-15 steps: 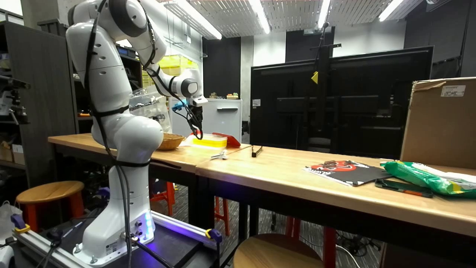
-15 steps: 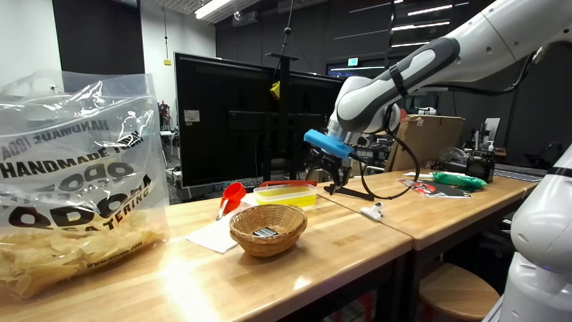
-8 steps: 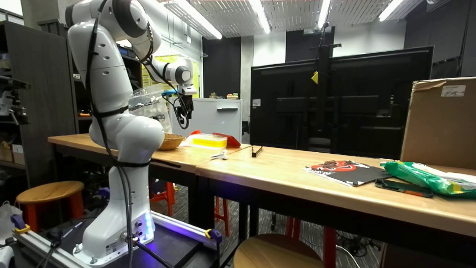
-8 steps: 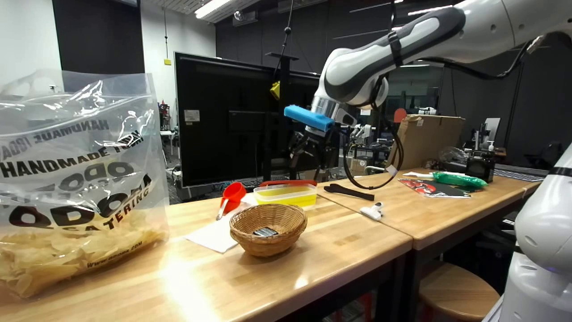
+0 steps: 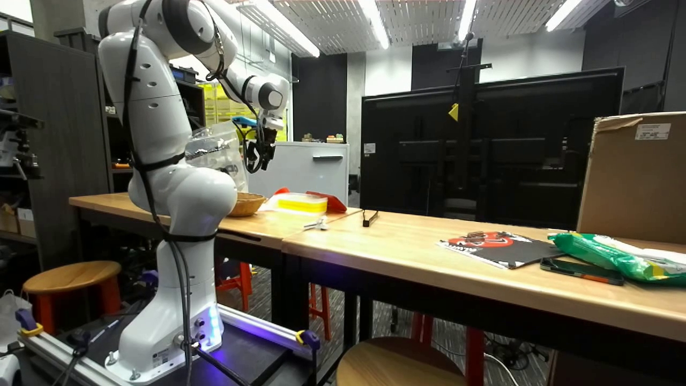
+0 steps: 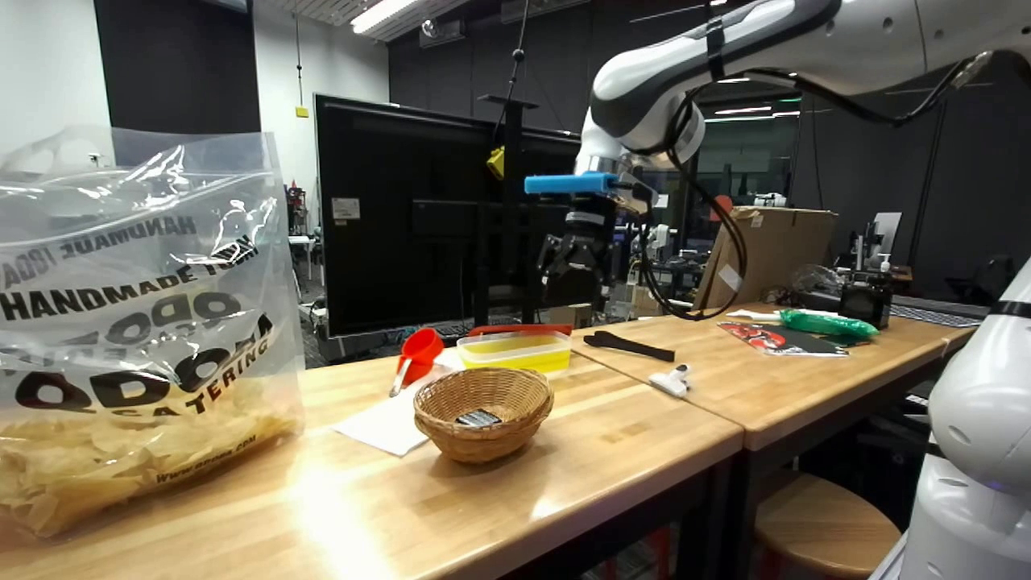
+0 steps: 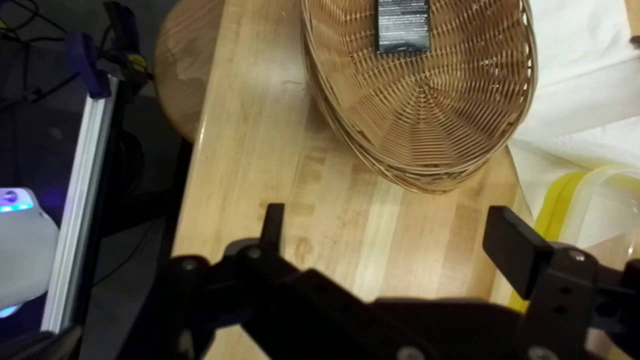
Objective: Move the object to the lunchbox
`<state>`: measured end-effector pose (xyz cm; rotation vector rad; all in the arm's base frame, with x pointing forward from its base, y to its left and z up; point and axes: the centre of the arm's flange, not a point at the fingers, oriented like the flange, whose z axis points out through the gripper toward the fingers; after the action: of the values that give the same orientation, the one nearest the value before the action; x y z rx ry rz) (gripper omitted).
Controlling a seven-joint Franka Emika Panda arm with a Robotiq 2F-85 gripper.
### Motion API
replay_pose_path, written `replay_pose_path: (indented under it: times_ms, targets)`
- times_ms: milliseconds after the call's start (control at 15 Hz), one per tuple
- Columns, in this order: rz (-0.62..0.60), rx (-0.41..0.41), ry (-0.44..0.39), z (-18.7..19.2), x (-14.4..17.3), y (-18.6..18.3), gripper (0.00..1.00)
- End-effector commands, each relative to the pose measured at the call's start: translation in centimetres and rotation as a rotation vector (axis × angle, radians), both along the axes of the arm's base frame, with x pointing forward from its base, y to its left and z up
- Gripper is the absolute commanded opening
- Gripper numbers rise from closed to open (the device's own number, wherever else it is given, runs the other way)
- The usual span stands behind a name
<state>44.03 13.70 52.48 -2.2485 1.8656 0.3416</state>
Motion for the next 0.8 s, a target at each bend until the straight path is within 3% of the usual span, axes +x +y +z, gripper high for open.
replay_pose_path:
  times_ms: [0, 333, 733]
  targets:
    - [-0.051, 0.015, 0.050, 0.4, -1.0, -1.3, 1.00]
    - [-0.117, -0.015, 0.029, -2.5, -0.7, -3.6, 1.00]
    - [-0.234, -0.044, 0.091, -5.4, -1.5, -6.1, 1.00]
